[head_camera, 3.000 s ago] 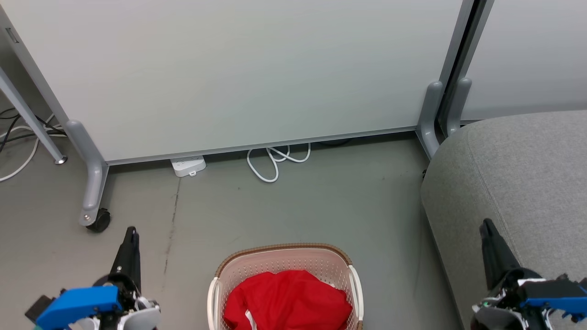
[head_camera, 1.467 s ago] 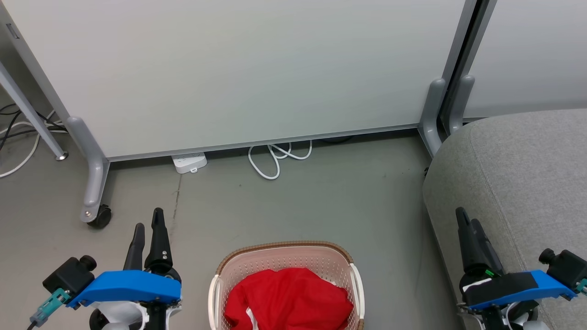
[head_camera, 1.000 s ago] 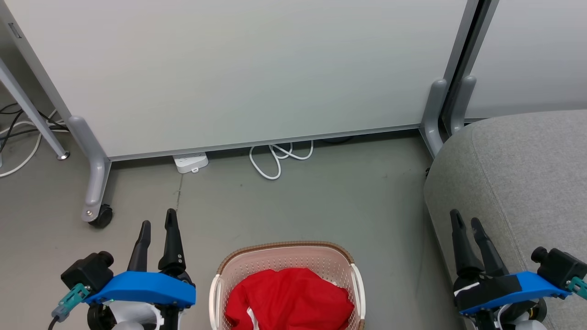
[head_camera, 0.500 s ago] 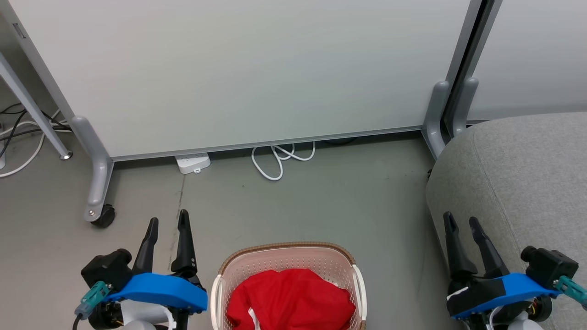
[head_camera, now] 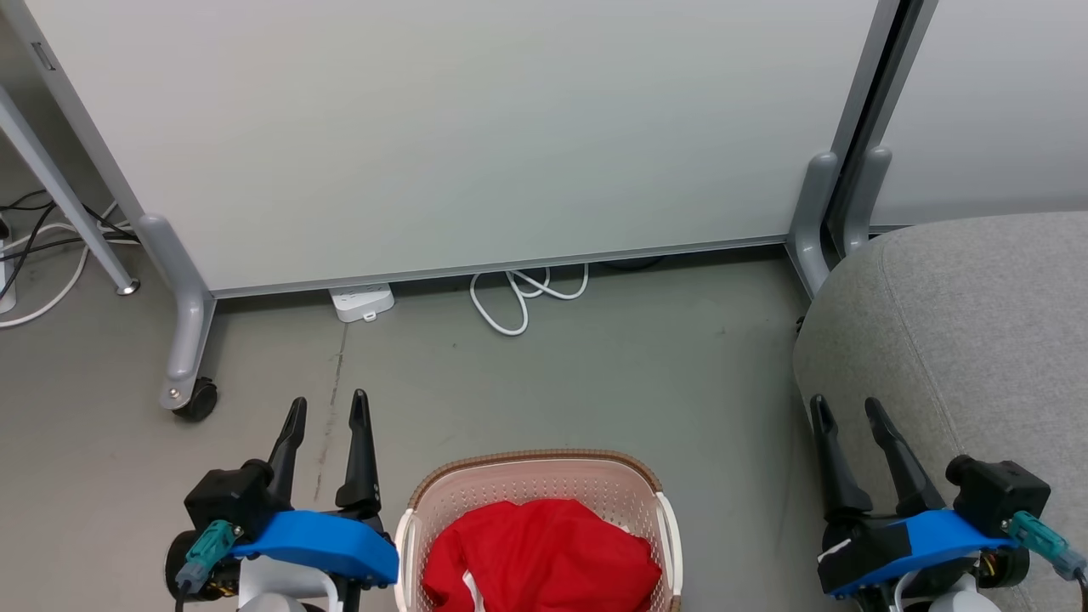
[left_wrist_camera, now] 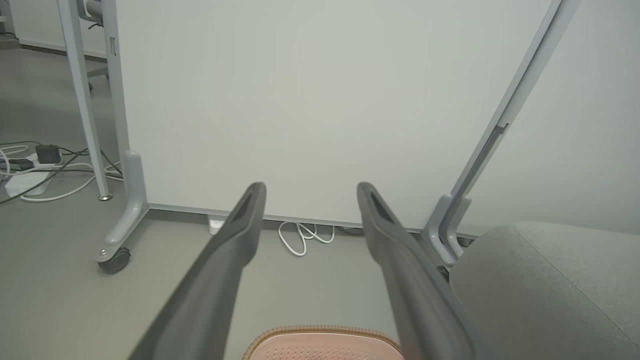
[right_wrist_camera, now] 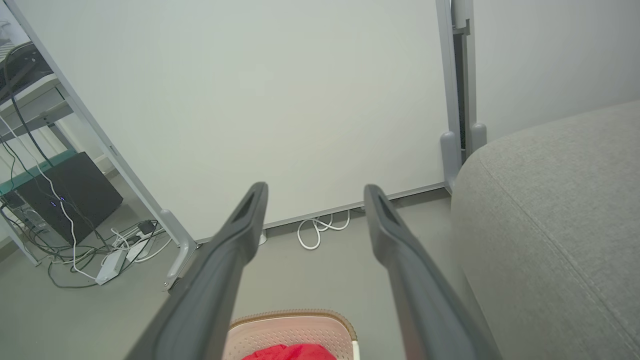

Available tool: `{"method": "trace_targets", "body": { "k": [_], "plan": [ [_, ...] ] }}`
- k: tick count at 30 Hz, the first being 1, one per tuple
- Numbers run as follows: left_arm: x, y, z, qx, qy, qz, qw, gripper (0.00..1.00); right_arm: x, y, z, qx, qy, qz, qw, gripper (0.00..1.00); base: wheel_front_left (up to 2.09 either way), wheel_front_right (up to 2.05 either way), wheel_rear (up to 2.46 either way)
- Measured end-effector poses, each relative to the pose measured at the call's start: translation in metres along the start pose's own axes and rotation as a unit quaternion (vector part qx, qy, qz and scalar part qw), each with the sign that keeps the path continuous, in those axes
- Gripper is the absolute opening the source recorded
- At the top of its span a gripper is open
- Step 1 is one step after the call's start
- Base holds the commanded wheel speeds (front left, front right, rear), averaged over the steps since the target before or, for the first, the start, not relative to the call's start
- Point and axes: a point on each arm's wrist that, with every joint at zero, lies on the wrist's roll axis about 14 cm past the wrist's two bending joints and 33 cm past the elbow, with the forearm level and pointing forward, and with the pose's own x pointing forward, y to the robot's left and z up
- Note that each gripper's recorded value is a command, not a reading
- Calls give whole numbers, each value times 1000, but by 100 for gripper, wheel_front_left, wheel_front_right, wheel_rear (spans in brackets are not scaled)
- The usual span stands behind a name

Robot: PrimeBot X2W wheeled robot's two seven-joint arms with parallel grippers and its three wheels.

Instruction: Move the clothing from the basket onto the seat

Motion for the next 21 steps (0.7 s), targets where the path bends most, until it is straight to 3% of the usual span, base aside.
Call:
{"method": "trace_targets", "body": {
  "k": [21],
  "plan": [
    [-2, -8, -3, 76, -5, -21, 997, 100, 1, 9, -1, -85, -5, 25, 996, 100, 0, 0, 0]
  ]
}}
